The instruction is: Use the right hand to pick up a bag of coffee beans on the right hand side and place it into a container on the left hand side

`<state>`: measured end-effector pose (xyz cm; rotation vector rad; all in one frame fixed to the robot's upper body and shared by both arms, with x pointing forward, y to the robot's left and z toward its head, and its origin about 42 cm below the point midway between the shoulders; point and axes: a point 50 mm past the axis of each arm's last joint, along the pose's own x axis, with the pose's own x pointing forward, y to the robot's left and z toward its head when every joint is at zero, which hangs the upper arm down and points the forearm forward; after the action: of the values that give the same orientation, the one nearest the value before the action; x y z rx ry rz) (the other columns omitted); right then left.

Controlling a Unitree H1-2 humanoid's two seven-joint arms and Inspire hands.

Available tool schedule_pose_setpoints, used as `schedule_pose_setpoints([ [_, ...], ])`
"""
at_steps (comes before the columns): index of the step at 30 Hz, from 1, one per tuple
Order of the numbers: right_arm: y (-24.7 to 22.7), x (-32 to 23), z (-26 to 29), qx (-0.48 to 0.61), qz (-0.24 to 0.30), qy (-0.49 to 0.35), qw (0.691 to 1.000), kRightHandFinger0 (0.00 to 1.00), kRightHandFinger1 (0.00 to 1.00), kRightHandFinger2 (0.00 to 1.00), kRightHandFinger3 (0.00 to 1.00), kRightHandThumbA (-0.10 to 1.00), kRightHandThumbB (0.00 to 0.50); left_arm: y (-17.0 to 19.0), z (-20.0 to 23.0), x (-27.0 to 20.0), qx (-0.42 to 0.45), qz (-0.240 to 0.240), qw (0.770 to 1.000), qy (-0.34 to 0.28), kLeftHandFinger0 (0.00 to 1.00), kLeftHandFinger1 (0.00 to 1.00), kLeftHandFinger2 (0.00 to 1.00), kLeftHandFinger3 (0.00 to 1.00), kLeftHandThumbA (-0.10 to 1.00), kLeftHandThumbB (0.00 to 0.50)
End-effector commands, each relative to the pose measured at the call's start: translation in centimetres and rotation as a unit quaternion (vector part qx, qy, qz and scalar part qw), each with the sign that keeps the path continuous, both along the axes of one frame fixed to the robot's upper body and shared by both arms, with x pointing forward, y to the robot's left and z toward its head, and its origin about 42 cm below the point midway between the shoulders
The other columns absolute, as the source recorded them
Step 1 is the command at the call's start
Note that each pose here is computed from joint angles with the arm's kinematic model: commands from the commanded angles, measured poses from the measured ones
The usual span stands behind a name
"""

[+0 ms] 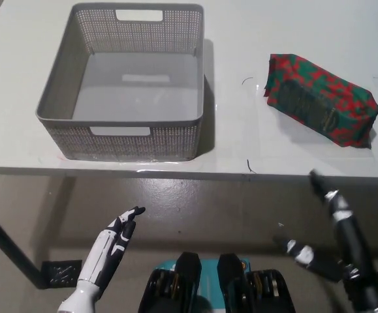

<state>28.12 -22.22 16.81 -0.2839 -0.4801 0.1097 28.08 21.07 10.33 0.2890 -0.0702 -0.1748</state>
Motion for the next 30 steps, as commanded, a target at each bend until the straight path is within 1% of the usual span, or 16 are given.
schedule_pose_setpoints([
  [1, -1.7, 1.8, 6.8, -0.072, -0.037, -0.079, 0.994, 1.0, 1.0, 1.0, 1.0, 0.99, 0.354, -0.1, 1.5, 0.3, 0.011, -0.013, 0.999, -0.047, 1.0, 1.0, 1.0, 1.0, 1.0, 0.303],
  [3, -2.4, 2.8, 9.6, -0.106, -0.055, -0.083, 0.989, 1.0, 1.0, 1.0, 1.0, 1.0, 0.409, -0.1, 1.4, 0.3, 0.014, -0.012, 0.999, -0.047, 1.0, 1.0, 1.0, 1.0, 1.0, 0.299],
  [4, -2.8, 3.6, 11.0, -0.12, -0.063, -0.082, 0.987, 1.0, 1.0, 1.0, 1.0, 1.0, 0.422, -0.1, 1.4, 0.2, 0.015, -0.013, 0.999, -0.047, 1.0, 1.0, 1.0, 1.0, 1.0, 0.297],
  [6, -3.4, 5.2, 13.0, -0.145, -0.077, -0.091, 0.982, 1.0, 1.0, 1.0, 1.0, 0.98, 0.428, -0.3, 1.3, 0.2, 0.015, -0.015, 0.999, -0.044, 1.0, 1.0, 1.0, 1.0, 1.0, 0.306],
  [7, -3.6, 6.4, 14.2, -0.163, -0.087, -0.09, 0.979, 1.0, 1.0, 1.0, 1.0, 0.98, 0.445, -0.3, 1.3, 0.2, 0.016, -0.013, 0.999, -0.046, 1.0, 1.0, 1.0, 1.0, 1.0, 0.306],
  [8, -3.8, 7.5, 15.2, -0.18, -0.095, -0.097, 0.974, 1.0, 1.0, 1.0, 1.0, 0.99, 0.412, -0.2, 1.2, 0.0, 0.014, -0.012, 0.999, -0.045, 1.0, 1.0, 1.0, 1.0, 1.0, 0.302],
  [9, -3.9, 8.8, 16.2, -0.195, -0.103, -0.098, 0.97, 1.0, 1.0, 1.0, 1.0, 1.0, 0.494, -0.1, 1.1, -0.2, 0.011, -0.011, 0.999, -0.043, 1.0, 1.0, 1.0, 1.0, 1.0, 0.304],
  [10, -4.0, 10.1, 17.5, -0.217, -0.113, -0.101, 0.964, 1.0, 1.0, 1.0, 1.0, 1.0, 0.5, -0.1, 1.0, -0.3, 0.008, -0.011, 0.999, -0.041, 1.0, 1.0, 1.0, 1.0, 1.0, 0.303],
  [12, -4.0, 12.5, 20.4, -0.251, -0.134, -0.096, 0.954, 1.0, 1.0, 1.0, 1.0, 0.96, 0.5, -0.2, 0.8, -0.6, 0.005, -0.01, 0.999, -0.039, 1.0, 1.0, 1.0, 1.0, 1.0, 0.303],
  [14, -3.6, 13.9, 22.0, -0.279, -0.145, -0.085, 0.946, 1.0, 1.0, 1.0, 1.0, 0.97, 0.5, -0.3, 0.5, -1.3, 0.005, -0.008, 0.999, -0.035, 1.0, 1.0, 1.0, 1.0, 1.0, 0.304],
  [15, -3.4, 15.2, 23.4, -0.294, -0.143, -0.074, 0.942, 1.0, 1.0, 1.0, 1.0, 0.91, 0.5, -0.3, 0.3, -1.9, 0.002, -0.008, 0.999, -0.031, 1.0, 1.0, 1.0, 1.0, 1.0, 0.303],
  [18, -2.7, 18.2, 25.3, -0.326, -0.142, -0.04, 0.934, 1.0, 1.0, 1.0, 1.0, 0.87, 0.5, -0.4, -0.3, -2.8, 0.001, -0.006, 1.0, -0.024, 1.0, 1.0, 1.0, 1.0, 1.0, 0.289],
  [20, -2.3, 20.1, 26.0, -0.351, -0.137, -0.017, 0.926, 1.0, 1.0, 1.0, 1.0, 0.89, 0.5, -0.5, -0.4, -3.0, 0.002, -0.005, 1.0, -0.024, 1.0, 1.0, 1.0, 1.0, 1.0, 0.293],
  [24, -2.2, 24.0, 27.4, -0.392, -0.136, 0.032, 0.909, 1.0, 1.0, 1.0, 1.0, 0.83, 0.5, -0.8, -0.5, -2.9, 0.001, -0.007, 1.0, -0.024, 1.0, 1.0, 1.0, 1.0, 1.0, 0.3],
  [27, -2.0, 26.3, 27.6, -0.392, -0.125, 0.067, 0.909, 1.0, 1.0, 1.0, 1.0, 0.79, 0.5, -0.8, -0.5, -2.9, -0.005, -0.004, 1.0, -0.021, 1.0, 1.0, 1.0, 1.0, 1.0, 0.325],
  [30, -2.1, 28.3, 27.3, -0.394, -0.118, 0.103, 0.905, 1.0, 1.0, 1.0, 1.0, 0.76, 0.5, -0.7, -0.7, -2.9, -0.004, -0.006, 1.0, -0.023, 1.0, 1.0, 1.0, 1.0, 1.0, 0.317],
])
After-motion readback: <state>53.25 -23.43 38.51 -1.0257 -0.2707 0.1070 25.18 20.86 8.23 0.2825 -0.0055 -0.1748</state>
